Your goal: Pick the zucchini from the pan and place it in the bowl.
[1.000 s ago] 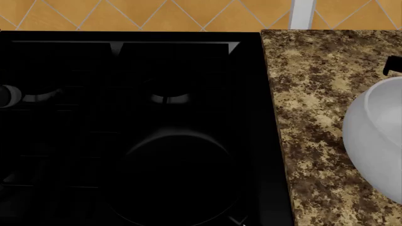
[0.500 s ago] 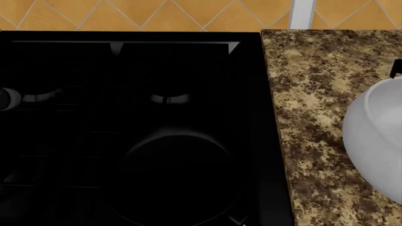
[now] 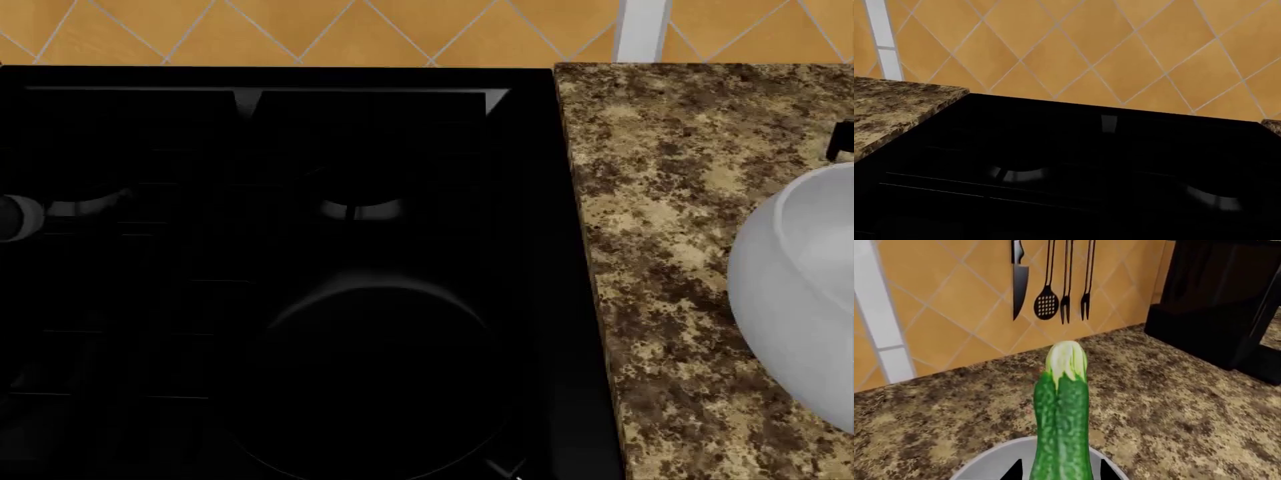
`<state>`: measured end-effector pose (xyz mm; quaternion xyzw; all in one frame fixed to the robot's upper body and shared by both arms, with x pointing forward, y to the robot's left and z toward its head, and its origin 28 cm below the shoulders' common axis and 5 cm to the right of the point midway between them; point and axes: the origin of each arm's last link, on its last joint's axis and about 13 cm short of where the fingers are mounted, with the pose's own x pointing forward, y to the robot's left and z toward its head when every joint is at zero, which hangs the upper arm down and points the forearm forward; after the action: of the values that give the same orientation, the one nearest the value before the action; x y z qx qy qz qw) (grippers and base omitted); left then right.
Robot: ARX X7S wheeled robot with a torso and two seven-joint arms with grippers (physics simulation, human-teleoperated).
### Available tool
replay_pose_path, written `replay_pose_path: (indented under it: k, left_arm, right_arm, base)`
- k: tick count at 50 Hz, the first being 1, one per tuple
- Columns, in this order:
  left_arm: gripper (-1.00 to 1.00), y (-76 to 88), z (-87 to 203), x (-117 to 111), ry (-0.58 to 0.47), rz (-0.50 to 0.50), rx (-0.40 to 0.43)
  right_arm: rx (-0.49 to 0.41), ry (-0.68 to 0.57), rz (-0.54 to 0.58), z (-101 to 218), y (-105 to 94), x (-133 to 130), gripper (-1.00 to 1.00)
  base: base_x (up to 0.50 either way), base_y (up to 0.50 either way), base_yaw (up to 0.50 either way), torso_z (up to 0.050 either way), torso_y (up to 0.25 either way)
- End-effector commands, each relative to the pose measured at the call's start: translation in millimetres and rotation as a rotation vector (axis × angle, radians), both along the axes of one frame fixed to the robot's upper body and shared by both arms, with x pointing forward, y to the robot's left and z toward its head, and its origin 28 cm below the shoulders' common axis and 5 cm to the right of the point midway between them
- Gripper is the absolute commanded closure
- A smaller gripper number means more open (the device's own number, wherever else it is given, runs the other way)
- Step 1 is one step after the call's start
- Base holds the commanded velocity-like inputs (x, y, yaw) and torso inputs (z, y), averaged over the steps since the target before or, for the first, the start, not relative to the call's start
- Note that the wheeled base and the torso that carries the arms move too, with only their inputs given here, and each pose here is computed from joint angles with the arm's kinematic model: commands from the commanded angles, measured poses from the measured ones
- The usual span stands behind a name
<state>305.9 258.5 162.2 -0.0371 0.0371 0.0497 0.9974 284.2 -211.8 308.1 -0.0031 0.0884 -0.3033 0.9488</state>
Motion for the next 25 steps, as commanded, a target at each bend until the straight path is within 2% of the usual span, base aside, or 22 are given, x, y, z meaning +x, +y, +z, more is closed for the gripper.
replay_pose_path:
  k: [1,25]
  left_arm:
    - [-1.00,0.3,-2.7,-0.3,0.005,0.002,0.000]
    - [-1.00,1.7,-4.8,-1.2,0.012,0.007,-0.005]
  right_arm:
    - [-0.008,0.009,-0.014,-3.2,-3.8,3.9,1.00]
    - [-0.010,0.027,-0.049,-9.2,-10.0,12.7,1.00]
  base:
    - [0.00,0.00,0.00,0.000,0.000]
    - [0.00,0.00,0.00,0.000,0.000]
